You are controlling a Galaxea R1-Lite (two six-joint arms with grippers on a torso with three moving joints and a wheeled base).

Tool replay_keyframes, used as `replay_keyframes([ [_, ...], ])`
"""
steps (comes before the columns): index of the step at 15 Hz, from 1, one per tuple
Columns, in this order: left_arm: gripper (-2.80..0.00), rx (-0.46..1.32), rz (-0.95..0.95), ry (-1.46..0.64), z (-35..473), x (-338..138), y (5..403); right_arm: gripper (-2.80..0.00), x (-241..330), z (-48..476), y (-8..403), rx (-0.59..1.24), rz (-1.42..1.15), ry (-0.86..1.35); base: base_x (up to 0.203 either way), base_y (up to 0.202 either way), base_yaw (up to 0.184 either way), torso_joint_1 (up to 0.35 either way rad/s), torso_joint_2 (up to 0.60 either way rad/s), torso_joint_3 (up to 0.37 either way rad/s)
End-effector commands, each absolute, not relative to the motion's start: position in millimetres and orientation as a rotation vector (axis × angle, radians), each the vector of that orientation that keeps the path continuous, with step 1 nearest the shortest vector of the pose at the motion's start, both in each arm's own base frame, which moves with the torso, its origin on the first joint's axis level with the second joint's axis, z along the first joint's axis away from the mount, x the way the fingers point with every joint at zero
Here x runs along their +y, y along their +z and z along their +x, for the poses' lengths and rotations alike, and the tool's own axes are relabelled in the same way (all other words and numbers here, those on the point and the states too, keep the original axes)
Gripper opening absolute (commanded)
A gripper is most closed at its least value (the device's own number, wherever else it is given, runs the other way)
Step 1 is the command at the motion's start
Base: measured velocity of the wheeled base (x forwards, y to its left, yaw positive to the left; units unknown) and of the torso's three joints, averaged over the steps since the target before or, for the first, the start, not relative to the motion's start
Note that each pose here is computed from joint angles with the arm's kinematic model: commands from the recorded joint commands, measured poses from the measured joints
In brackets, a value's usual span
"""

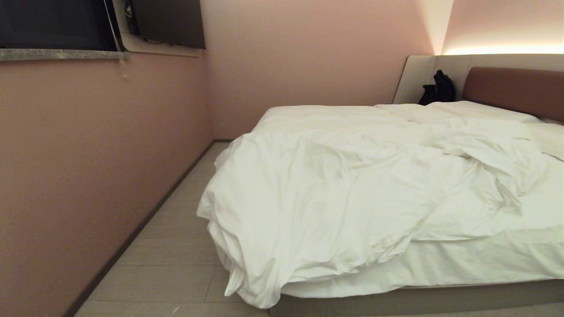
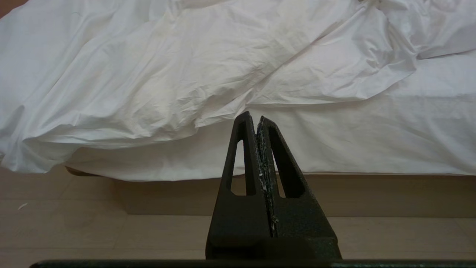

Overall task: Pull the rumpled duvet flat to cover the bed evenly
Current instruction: Flatten the corners of the folded blanket

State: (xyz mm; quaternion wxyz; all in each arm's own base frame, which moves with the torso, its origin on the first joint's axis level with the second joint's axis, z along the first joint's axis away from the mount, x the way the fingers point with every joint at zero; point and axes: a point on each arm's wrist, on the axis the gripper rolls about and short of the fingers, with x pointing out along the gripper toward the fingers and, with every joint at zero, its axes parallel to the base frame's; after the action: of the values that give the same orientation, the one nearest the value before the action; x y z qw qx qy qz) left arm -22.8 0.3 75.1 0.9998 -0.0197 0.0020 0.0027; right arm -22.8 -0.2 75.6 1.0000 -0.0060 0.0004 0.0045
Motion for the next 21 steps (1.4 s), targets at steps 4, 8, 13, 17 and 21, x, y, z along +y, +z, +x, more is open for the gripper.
replay_keyframes([
  [4, -2.80, -0.099, -0.127, -0.030, -33.8, -0.3, 109.3, -2.80, -0.2, -22.7, 75.4, 0.003, -0.013, 0.010, 0.000, 0.000, 0.000, 0.000, 0.00, 0.000],
  [8, -2.80, 0.119, -0.432, -0.253, -25.2, -5.6, 169.4, -2.80, -0.2, -22.7, 75.4, 0.003, -0.013, 0.010, 0.000, 0.000, 0.000, 0.000, 0.00, 0.000],
  [13, -2.80, 0.536, -0.684, -0.382, 49.6, -11.6, 184.8, -2.80, -0.2, -22.8, 75.8, 0.001, -0.013, 0.010, 0.000, 0.000, 0.000, 0.000, 0.00, 0.000],
  [17, -2.80, 0.838, -0.784, -0.344, 120.2, -13.8, 164.5, -2.80, -0.2, -22.7, 75.4, 0.003, -0.012, 0.011, 0.000, 0.000, 0.000, 0.000, 0.00, 0.000],
  [21, -2.80, 0.996, -0.824, -0.278, 184.3, -14.5, 129.5, -2.80, -0.2, -22.7, 75.4, 0.002, -0.012, 0.010, 0.000, 0.000, 0.000, 0.000, 0.00, 0.000],
])
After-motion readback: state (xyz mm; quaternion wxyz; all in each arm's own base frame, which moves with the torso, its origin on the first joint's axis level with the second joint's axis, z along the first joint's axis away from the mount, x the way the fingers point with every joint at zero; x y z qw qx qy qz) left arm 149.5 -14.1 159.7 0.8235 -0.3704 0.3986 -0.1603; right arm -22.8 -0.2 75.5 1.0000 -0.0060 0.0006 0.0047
